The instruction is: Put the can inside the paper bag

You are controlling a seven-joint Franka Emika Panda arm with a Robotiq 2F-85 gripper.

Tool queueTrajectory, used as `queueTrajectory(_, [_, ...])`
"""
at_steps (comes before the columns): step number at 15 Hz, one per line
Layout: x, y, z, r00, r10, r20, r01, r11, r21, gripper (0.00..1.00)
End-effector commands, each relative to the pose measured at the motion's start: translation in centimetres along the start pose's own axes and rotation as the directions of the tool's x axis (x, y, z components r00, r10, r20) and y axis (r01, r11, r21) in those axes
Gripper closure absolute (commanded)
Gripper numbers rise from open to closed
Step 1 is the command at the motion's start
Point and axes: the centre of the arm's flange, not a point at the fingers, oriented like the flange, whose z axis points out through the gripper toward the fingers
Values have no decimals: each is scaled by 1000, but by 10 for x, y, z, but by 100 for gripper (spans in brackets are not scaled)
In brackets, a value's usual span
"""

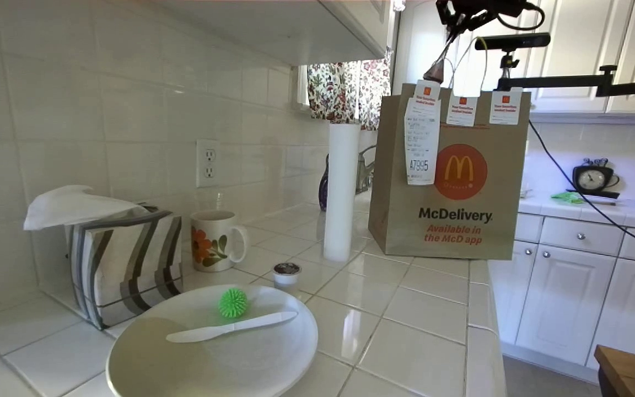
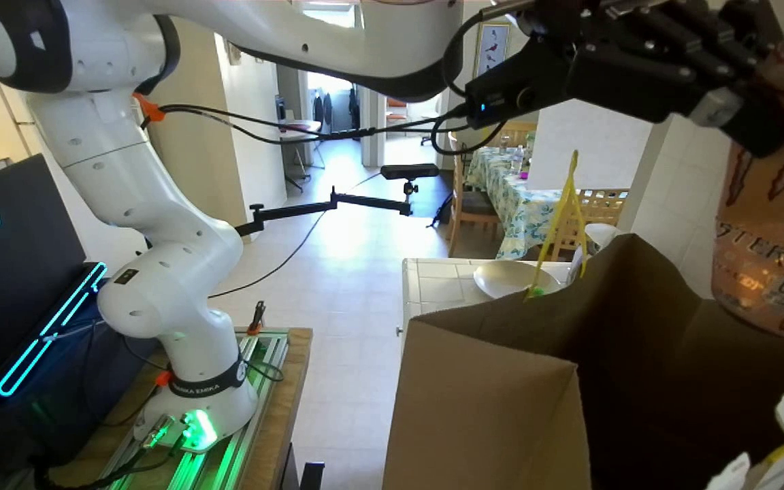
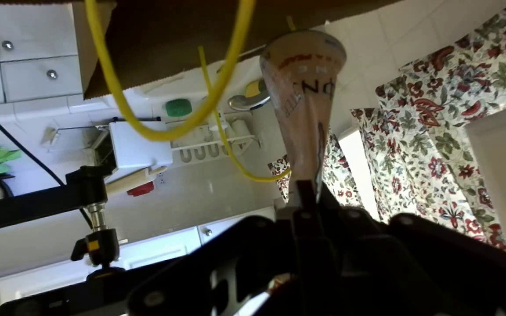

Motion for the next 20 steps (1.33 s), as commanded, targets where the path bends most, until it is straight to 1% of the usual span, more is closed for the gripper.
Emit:
queueTrajectory(1, [-14,-1,-15,998,-20,53,20,1000,-5,99])
queueTrajectory(5, [-36,5,-11,993,-38,112,44,998,-53,99])
queueTrajectory(9, [-52,12,1,991,-63,117,73,994,-85,99])
queueTrajectory(13, [-68,16,8,987,-85,136,99,990,-97,99])
queueTrajectory(14, [-71,16,10,987,-88,136,102,989,-104,73])
queueTrajectory(16, [-71,14,6,987,-98,128,110,989,-97,64])
queueTrajectory(17, [-69,12,0,988,-101,118,112,990,-88,56])
queueTrajectory(20, [-54,7,-38,989,-127,78,130,990,-48,35])
